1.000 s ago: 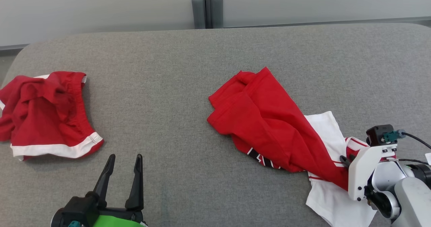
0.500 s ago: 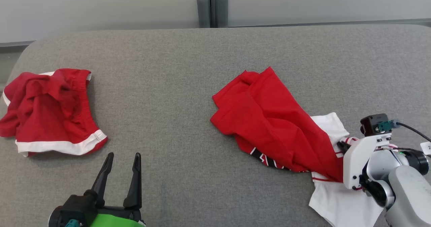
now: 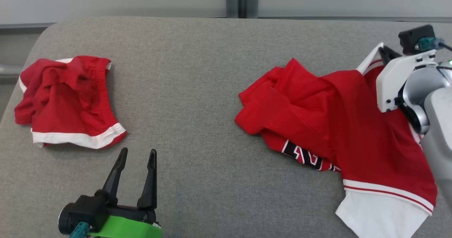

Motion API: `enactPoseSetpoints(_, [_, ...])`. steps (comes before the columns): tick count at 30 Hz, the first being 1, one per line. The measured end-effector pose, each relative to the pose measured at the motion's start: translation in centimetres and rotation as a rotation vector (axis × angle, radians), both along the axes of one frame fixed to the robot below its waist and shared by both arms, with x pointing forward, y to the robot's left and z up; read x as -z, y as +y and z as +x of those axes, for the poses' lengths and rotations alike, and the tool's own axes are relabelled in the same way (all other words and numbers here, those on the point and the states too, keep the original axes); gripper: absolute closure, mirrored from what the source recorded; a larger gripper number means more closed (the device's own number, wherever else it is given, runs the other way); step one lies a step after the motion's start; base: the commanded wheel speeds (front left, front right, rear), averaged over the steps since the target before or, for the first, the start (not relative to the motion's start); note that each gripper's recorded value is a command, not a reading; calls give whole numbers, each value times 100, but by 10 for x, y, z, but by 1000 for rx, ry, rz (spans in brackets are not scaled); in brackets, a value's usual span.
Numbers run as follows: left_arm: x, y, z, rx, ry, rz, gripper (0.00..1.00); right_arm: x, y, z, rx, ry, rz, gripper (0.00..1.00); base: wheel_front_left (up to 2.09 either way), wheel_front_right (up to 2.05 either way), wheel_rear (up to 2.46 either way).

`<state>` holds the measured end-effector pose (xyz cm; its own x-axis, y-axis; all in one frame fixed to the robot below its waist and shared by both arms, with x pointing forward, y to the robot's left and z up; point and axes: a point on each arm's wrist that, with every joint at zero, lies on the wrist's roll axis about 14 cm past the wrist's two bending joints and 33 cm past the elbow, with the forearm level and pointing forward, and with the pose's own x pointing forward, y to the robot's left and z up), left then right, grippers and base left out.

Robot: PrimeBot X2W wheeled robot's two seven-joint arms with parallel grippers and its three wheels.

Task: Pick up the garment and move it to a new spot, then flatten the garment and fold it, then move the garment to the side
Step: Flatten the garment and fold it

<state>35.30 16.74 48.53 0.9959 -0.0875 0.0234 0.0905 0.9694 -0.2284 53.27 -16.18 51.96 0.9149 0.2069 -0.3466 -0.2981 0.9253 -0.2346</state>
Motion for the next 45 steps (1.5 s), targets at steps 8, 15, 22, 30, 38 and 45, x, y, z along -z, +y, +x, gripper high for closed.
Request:
enactPoseSetpoints(8, [2,19,-6,-73,12,5,0,-47,4,64,0,-209,-87,100,0,0,0])
enactPoseSetpoints(15, [6,34,-15,-138,39,17,0,-42,18,99,25,-261,-63,100,0,0,0])
enactPoseSetpoints(22, [13,49,-20,-188,69,39,0,15,53,99,-15,-156,-12,0,0,0,0])
enactPoseSetpoints(30, [10,47,-16,-174,54,44,0,34,53,65,-52,-181,43,0,0,0,0])
enactPoseSetpoints(38, [2,45,-24,-161,23,47,0,13,62,-6,-175,-332,117,0,0,0,0])
enactPoseSetpoints(45, [-1,38,-27,-131,5,44,0,3,40,-73,-136,-396,153,0,0,0,0])
